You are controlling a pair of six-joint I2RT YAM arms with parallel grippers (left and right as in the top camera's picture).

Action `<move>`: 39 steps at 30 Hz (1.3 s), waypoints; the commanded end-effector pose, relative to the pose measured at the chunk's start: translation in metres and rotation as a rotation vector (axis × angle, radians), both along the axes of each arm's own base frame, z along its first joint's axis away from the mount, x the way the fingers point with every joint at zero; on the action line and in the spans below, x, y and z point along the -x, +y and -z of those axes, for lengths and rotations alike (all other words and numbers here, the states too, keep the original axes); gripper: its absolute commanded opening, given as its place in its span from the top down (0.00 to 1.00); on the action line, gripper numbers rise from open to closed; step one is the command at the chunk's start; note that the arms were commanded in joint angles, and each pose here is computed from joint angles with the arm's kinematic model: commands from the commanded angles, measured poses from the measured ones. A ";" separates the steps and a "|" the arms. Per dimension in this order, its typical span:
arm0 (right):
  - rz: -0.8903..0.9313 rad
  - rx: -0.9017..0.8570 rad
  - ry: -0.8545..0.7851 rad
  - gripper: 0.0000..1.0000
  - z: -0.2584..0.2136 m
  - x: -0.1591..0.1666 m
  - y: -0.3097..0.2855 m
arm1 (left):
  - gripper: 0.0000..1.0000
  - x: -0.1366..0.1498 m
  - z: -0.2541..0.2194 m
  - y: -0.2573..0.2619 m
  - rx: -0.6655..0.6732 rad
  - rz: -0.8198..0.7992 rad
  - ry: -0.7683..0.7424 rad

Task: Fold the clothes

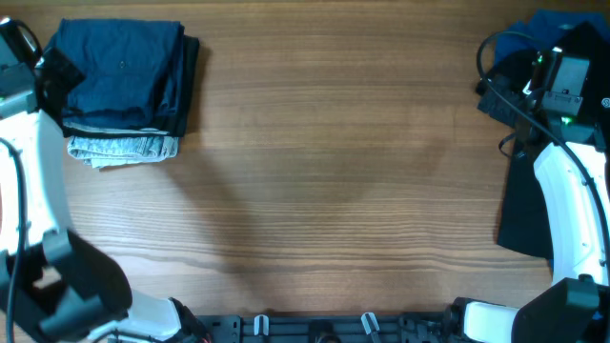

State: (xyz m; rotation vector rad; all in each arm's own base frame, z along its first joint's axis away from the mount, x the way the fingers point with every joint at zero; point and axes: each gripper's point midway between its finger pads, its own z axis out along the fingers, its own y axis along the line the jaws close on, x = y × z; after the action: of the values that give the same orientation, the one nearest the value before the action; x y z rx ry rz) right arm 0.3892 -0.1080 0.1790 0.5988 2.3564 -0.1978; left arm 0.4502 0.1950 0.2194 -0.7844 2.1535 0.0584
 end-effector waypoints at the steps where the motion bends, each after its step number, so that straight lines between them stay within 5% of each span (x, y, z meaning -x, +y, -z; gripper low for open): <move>1: 0.009 0.012 0.013 0.01 0.004 0.000 -0.002 | 0.96 -0.010 -0.014 -0.078 0.285 0.337 -0.086; 9: 0.009 0.012 0.012 0.01 0.004 0.000 -0.002 | 0.96 -0.021 0.117 -0.128 0.716 0.520 0.107; 14: 0.009 0.012 0.012 0.01 0.004 0.000 -0.002 | 0.96 0.005 0.191 -0.146 0.849 0.554 0.282; 19: 0.009 0.012 0.012 0.01 0.004 0.000 -0.002 | 0.96 0.001 0.152 -0.158 0.901 0.630 0.186; 23: 0.009 0.012 0.012 0.01 0.004 0.000 -0.002 | 0.96 -0.010 0.047 -0.150 0.794 0.693 -0.036; 26: 0.009 0.011 0.013 0.00 0.004 0.000 -0.002 | 0.96 -0.013 0.007 -0.097 0.622 0.505 -0.120; 32: 0.009 0.011 0.013 0.01 0.004 0.000 -0.002 | 0.96 0.017 0.043 0.019 0.508 0.103 -0.056; 39: 0.010 0.011 0.013 0.01 0.004 0.000 -0.002 | 0.96 0.013 0.120 0.046 0.563 0.030 0.035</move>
State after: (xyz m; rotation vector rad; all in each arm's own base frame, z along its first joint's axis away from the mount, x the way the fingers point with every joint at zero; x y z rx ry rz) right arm 0.3892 -0.1080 0.1790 0.5988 2.3564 -0.1978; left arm 0.4377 0.2361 0.1396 -0.9914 2.1906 -0.5660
